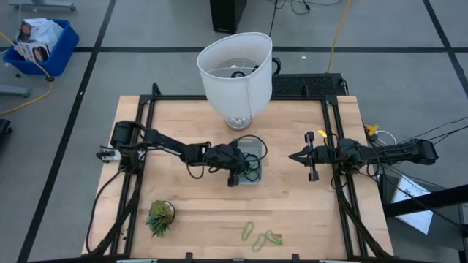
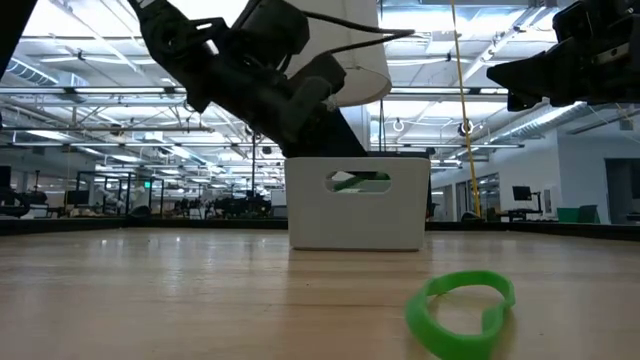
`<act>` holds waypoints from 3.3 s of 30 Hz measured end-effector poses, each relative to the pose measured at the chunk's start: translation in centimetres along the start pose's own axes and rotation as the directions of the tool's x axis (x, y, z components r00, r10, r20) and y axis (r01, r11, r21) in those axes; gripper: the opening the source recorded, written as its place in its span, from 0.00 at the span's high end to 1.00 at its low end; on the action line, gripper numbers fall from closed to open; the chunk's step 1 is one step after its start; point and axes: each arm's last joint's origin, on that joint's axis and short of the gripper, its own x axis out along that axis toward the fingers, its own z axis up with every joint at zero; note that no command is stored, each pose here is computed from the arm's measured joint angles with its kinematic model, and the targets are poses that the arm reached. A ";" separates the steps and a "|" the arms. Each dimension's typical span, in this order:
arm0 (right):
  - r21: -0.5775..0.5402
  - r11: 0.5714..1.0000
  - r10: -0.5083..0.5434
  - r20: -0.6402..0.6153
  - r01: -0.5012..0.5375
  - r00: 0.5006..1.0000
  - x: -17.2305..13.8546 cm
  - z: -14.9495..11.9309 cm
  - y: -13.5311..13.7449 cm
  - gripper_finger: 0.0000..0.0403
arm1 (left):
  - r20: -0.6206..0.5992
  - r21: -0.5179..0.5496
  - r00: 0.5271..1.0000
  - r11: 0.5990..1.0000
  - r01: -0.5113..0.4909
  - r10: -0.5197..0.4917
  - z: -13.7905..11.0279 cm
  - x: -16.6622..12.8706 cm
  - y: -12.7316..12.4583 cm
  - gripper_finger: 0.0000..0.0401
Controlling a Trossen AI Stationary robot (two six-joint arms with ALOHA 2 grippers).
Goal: Pick and place rubber bands into bin
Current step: Put the green rubber band into the gray bin
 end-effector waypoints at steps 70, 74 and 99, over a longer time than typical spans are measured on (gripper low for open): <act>0.012 1.000 0.005 -0.022 -0.004 1.000 0.1 -0.2 0.1 1.00 | 0.503 0.419 0.856 0.900 -0.117 -0.122 -8.8 -24.2 -0.3 1.00; 0.013 1.000 0.006 -0.035 -0.006 0.999 0.2 -0.4 0.1 1.00 | 0.479 0.430 0.871 0.894 -0.127 -0.107 -9.1 -24.0 -0.1 1.00; 0.080 0.981 0.188 -0.211 -0.175 0.959 5.9 3.8 4.3 0.74 | 0.504 0.323 0.859 0.943 -0.083 -0.097 -8.8 -24.1 0.0 0.99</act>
